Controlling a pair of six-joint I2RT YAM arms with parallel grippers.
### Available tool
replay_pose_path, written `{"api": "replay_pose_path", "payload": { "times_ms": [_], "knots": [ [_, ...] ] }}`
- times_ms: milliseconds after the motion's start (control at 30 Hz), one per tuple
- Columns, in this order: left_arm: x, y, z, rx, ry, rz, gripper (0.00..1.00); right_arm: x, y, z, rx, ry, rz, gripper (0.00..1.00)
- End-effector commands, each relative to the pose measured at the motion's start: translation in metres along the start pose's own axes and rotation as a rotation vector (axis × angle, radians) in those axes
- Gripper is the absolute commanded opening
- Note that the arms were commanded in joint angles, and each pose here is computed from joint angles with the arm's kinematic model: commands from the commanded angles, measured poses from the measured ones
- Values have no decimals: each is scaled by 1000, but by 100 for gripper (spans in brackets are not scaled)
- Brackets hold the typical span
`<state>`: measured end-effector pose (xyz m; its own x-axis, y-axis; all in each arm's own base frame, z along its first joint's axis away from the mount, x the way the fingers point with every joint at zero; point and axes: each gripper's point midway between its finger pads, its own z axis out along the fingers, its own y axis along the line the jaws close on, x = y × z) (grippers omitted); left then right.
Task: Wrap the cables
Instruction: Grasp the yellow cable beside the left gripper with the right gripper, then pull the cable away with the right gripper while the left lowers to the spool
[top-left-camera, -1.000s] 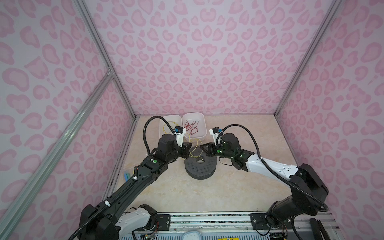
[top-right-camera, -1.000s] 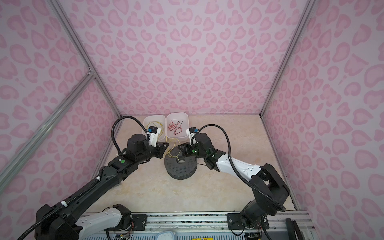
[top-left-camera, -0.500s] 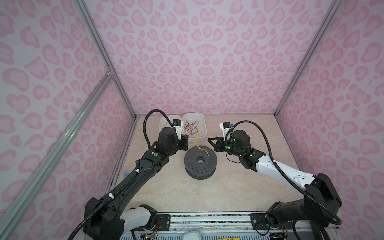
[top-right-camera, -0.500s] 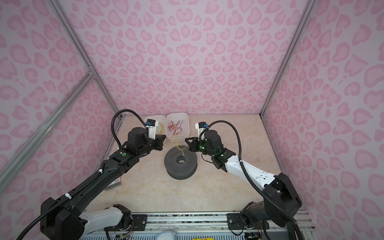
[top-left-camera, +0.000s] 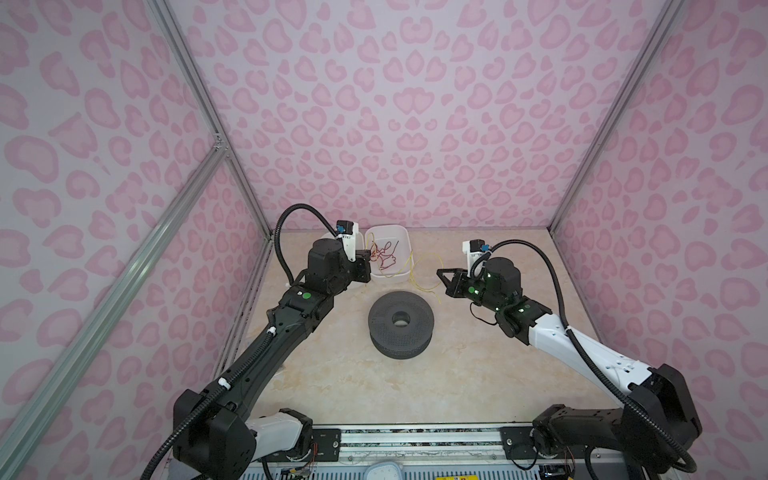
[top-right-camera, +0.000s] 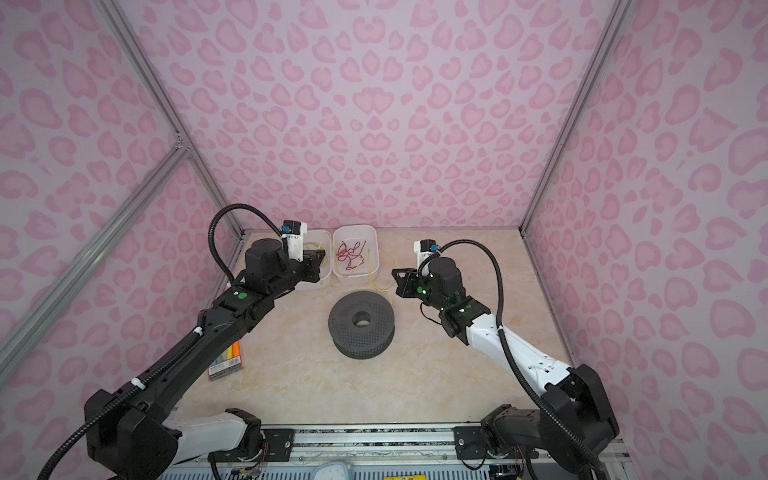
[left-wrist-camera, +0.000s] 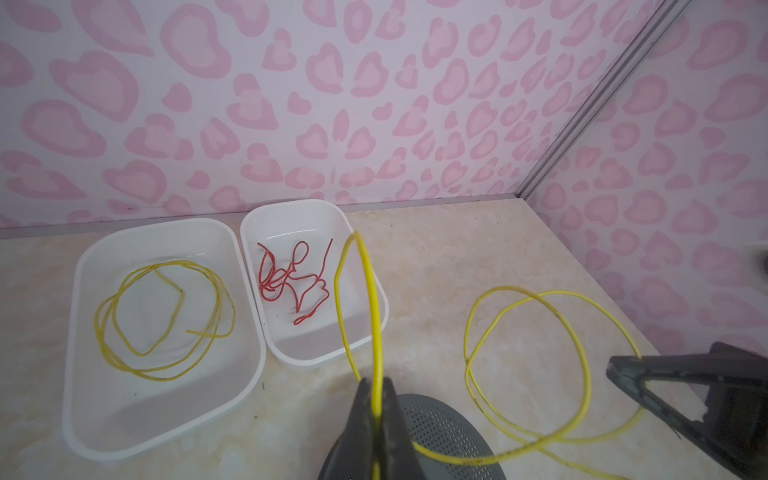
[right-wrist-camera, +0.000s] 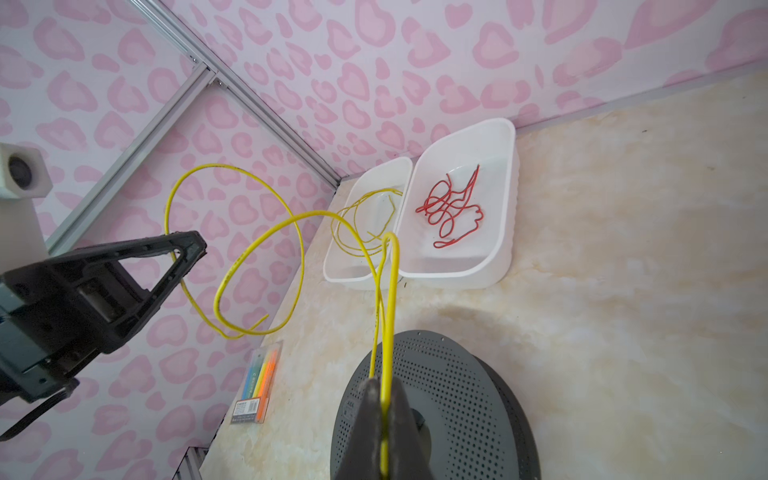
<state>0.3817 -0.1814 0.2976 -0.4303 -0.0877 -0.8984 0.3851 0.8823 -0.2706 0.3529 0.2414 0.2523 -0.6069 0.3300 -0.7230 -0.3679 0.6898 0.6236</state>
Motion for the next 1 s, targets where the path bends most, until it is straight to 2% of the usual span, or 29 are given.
{"api": "replay_pose_path", "payload": {
  "times_ms": [0,467,600,700,767,900,967],
  "knots": [
    [-5,-13,-5,73,-14,-10,3,0,-11,-4,39,-19,-12,0],
    [55,-19,-3,74,129,-4,3,-39,-82,-50,214,-154,60,0],
    [59,-35,4,107,144,10,3,-27,-69,-40,132,-107,83,0],
    [55,-49,11,144,144,15,3,-9,-50,-27,92,-48,50,0],
    [51,-59,15,168,141,17,3,-2,-43,-24,78,-21,42,7],
    [40,-73,20,209,125,21,3,-2,-37,-28,62,-15,44,26],
    [36,-77,21,221,115,21,3,-7,-33,-33,68,-22,25,31]
  ]
}}
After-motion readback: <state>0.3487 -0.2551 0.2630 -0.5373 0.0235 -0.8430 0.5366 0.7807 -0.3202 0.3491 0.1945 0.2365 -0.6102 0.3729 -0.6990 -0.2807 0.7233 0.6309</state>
